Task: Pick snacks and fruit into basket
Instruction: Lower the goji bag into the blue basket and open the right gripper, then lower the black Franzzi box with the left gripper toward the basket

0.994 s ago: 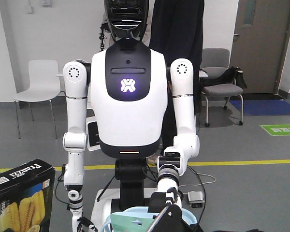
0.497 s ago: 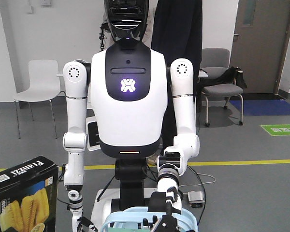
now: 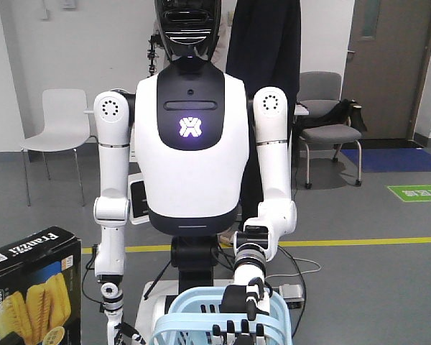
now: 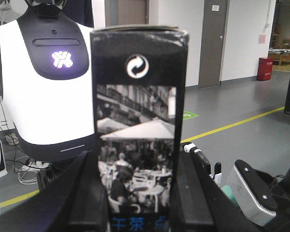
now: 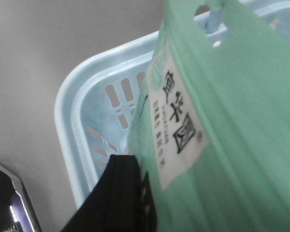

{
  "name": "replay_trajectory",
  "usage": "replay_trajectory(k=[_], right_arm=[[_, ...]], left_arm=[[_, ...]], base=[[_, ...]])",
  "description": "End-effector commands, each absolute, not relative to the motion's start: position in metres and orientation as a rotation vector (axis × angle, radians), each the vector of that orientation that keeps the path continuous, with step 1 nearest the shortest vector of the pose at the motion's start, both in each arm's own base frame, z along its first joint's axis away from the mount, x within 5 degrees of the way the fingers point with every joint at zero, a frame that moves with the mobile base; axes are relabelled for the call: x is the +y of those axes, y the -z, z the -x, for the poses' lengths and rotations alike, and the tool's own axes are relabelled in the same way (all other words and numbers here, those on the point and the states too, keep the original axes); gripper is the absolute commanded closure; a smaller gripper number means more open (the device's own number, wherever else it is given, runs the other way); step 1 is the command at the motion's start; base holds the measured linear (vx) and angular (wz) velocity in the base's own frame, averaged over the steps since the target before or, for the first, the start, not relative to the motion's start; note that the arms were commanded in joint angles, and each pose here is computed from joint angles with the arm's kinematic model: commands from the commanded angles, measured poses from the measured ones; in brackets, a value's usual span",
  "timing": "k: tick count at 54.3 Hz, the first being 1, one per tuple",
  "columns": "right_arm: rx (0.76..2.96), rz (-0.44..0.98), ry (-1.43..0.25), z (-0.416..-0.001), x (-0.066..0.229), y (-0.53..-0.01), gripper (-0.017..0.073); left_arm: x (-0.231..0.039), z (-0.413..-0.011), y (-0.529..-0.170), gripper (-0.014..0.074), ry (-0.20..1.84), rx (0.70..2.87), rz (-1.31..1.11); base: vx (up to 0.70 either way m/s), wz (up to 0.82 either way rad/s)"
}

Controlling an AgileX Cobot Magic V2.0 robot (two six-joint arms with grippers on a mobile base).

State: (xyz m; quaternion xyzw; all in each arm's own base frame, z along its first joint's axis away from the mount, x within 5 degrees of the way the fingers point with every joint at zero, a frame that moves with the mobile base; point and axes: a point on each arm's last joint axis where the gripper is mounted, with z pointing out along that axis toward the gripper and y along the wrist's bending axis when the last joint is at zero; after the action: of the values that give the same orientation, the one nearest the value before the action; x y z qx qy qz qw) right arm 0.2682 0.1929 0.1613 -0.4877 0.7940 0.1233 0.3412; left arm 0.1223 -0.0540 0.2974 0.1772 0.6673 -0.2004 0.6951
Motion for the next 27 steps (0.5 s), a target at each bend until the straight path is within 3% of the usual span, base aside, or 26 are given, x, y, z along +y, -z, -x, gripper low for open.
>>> replay_trajectory(k=[1, 14, 27], right_arm=[[1.959, 1.302, -0.233, -0.2748, 0.1928, -0.1817, 0.0570], [1.939, 1.313, -0.153, -0.2783, 0.1895, -0.1819, 0.0570], [1.887, 1.339, -0.185, -0.2816, 0.1959, -0.1907, 0.0570]], left_arm=[[-0.0575, -0.1209, -0.3110, 0.0591, 0.519, 1.421, -0.384], [-0.0575, -0.1209, -0.3110, 0.0591, 0.519, 1.421, -0.384], [-0.0574, -0.1209, -0.3110, 0.0591, 0.519, 1.422, -0.383]], base=[[0.00, 0.00], [0.00, 0.00], [0.00, 0.00]])
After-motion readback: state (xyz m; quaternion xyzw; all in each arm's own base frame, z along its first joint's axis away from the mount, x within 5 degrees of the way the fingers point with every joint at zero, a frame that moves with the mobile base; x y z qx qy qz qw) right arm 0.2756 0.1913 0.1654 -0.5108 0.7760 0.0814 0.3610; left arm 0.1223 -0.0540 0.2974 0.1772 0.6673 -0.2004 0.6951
